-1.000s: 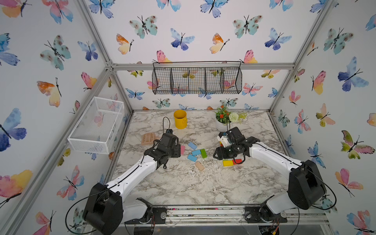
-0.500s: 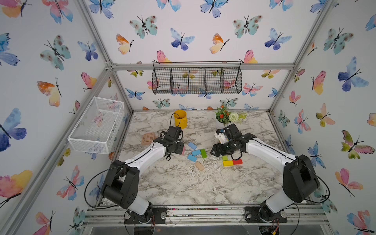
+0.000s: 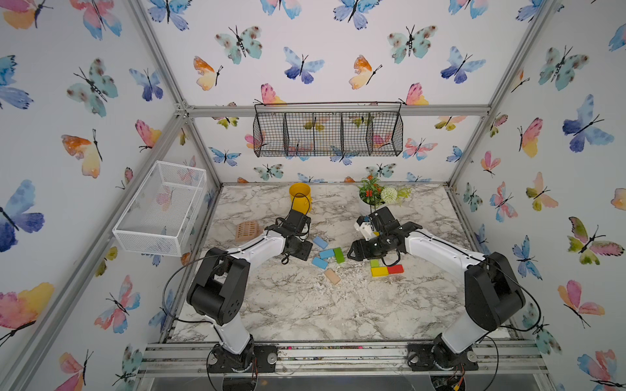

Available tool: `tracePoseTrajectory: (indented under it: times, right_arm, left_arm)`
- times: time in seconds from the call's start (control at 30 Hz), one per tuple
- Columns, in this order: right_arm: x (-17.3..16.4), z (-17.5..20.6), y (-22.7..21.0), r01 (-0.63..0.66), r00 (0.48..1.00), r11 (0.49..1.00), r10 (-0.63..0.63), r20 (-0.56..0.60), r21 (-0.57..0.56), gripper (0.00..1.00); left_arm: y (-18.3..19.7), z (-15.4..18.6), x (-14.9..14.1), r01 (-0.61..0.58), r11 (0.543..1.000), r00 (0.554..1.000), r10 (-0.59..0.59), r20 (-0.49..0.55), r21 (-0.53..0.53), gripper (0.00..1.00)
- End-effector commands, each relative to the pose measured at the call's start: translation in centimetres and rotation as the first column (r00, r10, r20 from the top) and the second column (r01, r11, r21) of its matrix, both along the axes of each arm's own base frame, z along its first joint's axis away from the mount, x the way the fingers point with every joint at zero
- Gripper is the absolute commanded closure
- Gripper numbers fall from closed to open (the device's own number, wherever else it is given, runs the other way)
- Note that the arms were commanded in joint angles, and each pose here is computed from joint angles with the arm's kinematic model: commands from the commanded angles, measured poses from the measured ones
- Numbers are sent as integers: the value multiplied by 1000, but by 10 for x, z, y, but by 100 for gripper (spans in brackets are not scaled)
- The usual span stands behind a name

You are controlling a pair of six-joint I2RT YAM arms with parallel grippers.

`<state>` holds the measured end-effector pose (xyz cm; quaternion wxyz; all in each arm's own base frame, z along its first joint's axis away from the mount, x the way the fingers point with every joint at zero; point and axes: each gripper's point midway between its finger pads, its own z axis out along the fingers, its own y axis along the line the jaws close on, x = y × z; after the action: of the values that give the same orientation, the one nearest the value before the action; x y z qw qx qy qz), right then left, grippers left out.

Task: Assemble the letter c with building blocks
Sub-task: Pick up the building block from the center of the board.

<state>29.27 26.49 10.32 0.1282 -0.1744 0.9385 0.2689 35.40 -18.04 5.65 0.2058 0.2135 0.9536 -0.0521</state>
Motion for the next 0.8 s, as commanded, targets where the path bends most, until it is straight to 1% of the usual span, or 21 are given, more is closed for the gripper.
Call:
tracePoseTrajectory:
  times: [0.0,0.13,0.3,0.43,0.67,0.77]
  right_arm:
    - [-4,-1,4,-17,1000,1000,17,-10,13,34]
    - [-5,-2,3,-22,1000,1000,22,-11,14,34]
    - [-7,-2,3,-31,999,999,31,-11,12,34]
    - [-7,-2,2,-33,999,999,33,-8,12,35]
    - [-8,1,1,-31,1000,999,31,-1,13,35]
    - [-10,3,0,-29,1000,999,29,2,15,35]
  left_arm:
    - [2,-12,1,14,1000,999,-12,-47,28,37]
    - [6,-16,9,8,997,999,-5,-42,79,39]
    - [3,-17,14,17,998,998,-14,-61,62,41]
    - [1,-22,16,15,998,996,-10,-87,63,45]
    - [1,-34,14,10,997,990,1,-139,72,46]
    - [-1,-35,14,5,998,988,4,-153,58,50]
